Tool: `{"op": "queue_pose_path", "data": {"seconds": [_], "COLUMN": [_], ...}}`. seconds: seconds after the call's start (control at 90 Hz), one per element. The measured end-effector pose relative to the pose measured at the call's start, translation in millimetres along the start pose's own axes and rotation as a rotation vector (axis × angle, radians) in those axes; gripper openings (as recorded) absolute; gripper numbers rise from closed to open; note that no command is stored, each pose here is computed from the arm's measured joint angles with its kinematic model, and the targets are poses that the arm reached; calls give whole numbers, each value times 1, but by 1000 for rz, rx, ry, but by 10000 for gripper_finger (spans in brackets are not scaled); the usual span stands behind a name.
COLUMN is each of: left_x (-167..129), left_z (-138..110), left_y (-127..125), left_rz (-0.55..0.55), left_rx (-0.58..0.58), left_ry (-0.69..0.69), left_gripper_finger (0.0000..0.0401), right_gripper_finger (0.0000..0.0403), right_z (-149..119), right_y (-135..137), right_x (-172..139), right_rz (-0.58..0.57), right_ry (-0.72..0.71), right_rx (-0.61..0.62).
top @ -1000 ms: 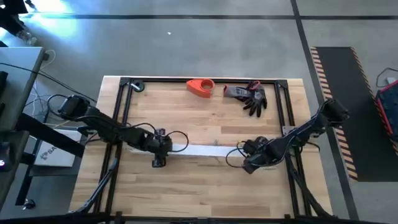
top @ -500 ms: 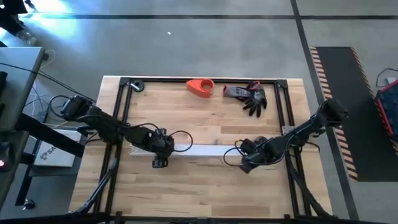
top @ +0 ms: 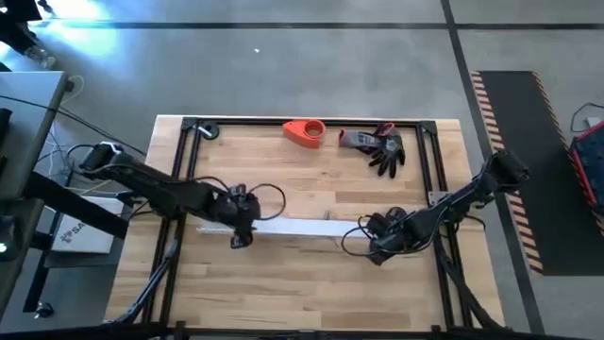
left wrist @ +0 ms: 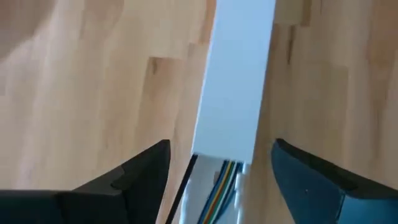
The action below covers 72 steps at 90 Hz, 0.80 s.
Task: Ziptie cables
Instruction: Close the white cable duct
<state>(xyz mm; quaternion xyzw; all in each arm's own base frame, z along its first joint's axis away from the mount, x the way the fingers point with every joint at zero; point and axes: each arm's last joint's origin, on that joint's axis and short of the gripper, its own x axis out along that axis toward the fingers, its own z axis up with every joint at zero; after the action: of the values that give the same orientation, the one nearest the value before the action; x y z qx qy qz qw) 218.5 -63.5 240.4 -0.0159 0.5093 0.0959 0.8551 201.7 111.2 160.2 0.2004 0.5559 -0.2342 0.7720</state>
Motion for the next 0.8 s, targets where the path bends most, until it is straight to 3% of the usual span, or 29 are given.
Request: {"op": "queue_pose_path", "data": {"seconds": [0.322, 0.556, 0.8], "left_x": [-29, -11, 4], "left_z": [-16, -32, -43], "left_y": [1, -5, -5], "left_rz": [33, 42, 48], "left_rx": [-86, -98, -130], "left_ry": [-56, -11, 16], "left_gripper_finger": [257, 257, 257], "right_gripper_finger": [138, 138, 138], "right_z": [-15, -22, -13], "right_y": [2, 4, 17], "right_x": [-4, -8, -34], "right_rz": [-14, -17, -28], "right_ry": [28, 60, -2], "right_rx": [-5, -1, -44]}}
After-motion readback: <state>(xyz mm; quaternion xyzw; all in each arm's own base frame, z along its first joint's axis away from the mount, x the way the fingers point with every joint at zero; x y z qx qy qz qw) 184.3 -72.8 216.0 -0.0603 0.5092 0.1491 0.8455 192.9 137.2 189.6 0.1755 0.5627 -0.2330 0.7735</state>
